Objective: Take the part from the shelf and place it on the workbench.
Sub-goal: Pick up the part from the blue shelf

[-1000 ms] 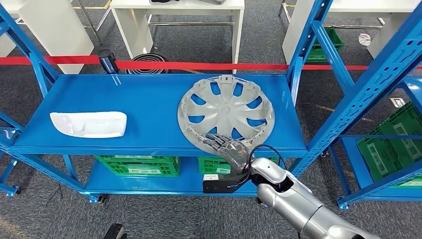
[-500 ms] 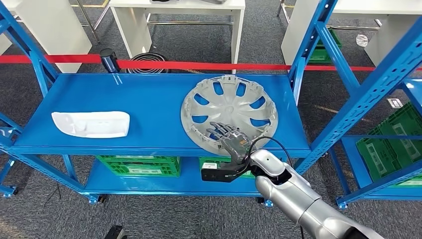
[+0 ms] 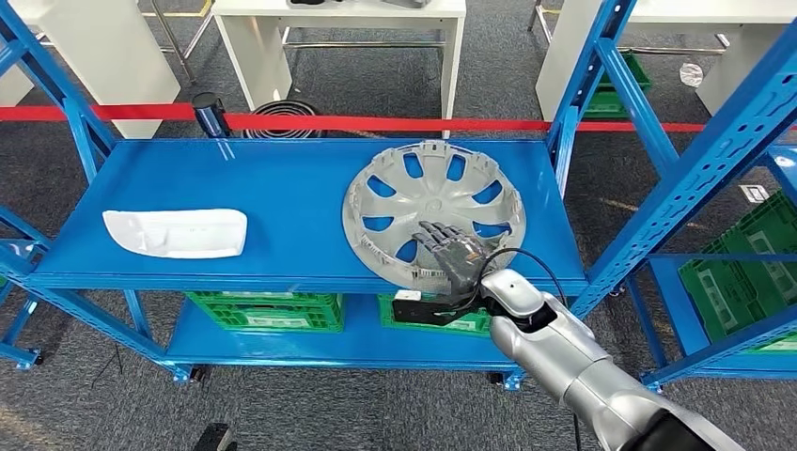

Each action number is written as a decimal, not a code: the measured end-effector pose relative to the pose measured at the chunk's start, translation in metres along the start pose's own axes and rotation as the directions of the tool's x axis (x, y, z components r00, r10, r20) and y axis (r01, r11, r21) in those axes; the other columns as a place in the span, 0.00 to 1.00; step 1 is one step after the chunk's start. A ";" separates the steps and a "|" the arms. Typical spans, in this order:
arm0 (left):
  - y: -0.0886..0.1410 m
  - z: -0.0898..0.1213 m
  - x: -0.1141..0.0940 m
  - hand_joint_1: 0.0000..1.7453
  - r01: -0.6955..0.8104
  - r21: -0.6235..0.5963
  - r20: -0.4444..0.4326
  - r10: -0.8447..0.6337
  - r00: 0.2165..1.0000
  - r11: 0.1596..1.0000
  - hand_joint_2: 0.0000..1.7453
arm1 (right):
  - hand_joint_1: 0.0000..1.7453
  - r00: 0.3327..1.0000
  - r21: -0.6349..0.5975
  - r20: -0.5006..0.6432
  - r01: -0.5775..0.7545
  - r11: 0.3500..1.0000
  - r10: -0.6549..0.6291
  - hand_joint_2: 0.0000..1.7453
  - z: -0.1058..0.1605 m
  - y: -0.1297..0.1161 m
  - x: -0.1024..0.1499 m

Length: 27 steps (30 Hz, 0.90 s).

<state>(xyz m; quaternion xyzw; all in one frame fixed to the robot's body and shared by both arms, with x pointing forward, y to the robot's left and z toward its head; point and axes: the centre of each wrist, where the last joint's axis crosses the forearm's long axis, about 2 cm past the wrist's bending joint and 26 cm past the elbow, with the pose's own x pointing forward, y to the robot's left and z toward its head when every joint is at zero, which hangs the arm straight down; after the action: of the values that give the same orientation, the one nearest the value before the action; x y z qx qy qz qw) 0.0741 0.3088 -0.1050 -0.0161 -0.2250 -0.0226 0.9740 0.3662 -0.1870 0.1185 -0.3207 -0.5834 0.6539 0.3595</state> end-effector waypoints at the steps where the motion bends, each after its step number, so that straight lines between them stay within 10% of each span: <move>1: 0.001 0.000 0.000 0.00 0.000 0.001 0.000 0.000 1.000 1.000 0.00 | 0.00 1.000 0.006 -0.007 -0.006 1.000 0.006 1.00 -0.001 0.000 -0.001; 27: 0.006 -0.001 0.003 0.00 -0.006 0.016 0.010 0.006 1.000 1.000 0.00 | 0.00 0.999 0.064 -0.044 -0.026 0.998 0.029 1.00 -0.008 0.003 -0.008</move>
<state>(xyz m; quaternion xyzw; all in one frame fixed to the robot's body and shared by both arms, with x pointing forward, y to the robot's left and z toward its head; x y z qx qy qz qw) 0.0776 0.3149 -0.1041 -0.0091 -0.2301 -0.0177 0.9730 0.3776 -0.1898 0.1150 -0.3317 -0.5498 0.6695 0.3734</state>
